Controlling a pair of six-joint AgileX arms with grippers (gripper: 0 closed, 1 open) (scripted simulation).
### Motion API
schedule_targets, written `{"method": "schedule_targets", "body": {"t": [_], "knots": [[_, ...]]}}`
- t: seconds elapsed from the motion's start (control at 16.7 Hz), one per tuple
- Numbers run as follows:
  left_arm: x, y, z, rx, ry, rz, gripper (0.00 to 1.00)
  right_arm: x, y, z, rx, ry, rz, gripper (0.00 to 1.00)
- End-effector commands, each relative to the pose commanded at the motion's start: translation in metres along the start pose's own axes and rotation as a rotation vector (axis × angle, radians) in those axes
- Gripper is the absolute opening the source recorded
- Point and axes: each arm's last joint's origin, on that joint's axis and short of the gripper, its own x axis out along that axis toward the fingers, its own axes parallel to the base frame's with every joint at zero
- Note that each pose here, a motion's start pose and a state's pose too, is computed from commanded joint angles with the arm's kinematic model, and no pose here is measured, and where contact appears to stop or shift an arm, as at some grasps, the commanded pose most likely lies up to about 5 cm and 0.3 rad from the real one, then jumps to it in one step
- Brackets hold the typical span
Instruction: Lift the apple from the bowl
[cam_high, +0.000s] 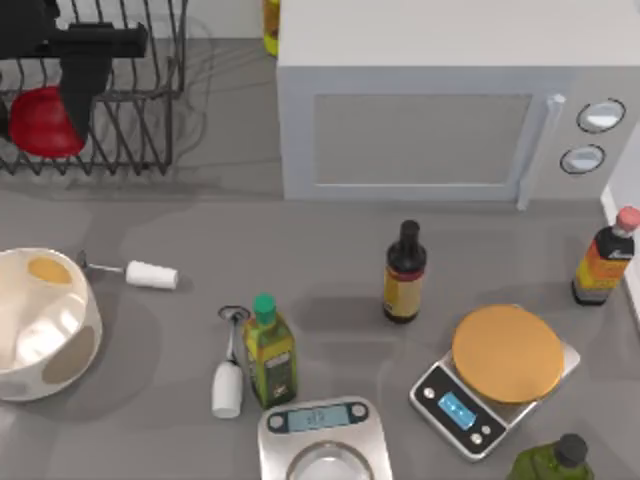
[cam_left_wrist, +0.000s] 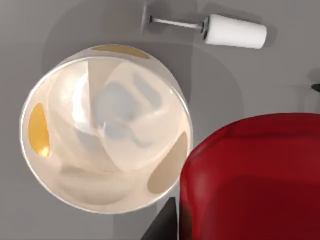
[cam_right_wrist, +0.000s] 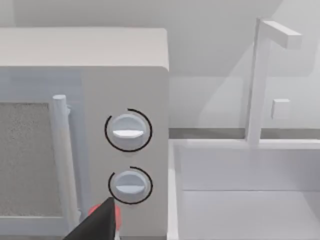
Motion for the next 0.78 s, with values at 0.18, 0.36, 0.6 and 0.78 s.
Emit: {"method": "schedule_targets", "body": {"t": [0.18, 0.36, 0.6, 0.78], "knots": [[0.034, -0.079, 0.015, 0.003, 0.018, 0.004, 0.0, 0.0, 0.0, 0.0, 0.0, 0.0, 0.0, 1.0], [0.063, -0.136, 0.016, 0.002, 0.026, 0.009, 0.0, 0.0, 0.0, 0.0, 0.0, 0.0, 0.0, 1.0], [0.072, -0.151, 0.016, 0.002, 0.025, 0.01, 0.0, 0.0, 0.0, 0.0, 0.0, 0.0, 0.0, 1.0], [0.073, -0.149, 0.016, 0.001, 0.03, 0.011, 0.0, 0.0, 0.0, 0.0, 0.0, 0.0, 0.0, 1.0]]}}
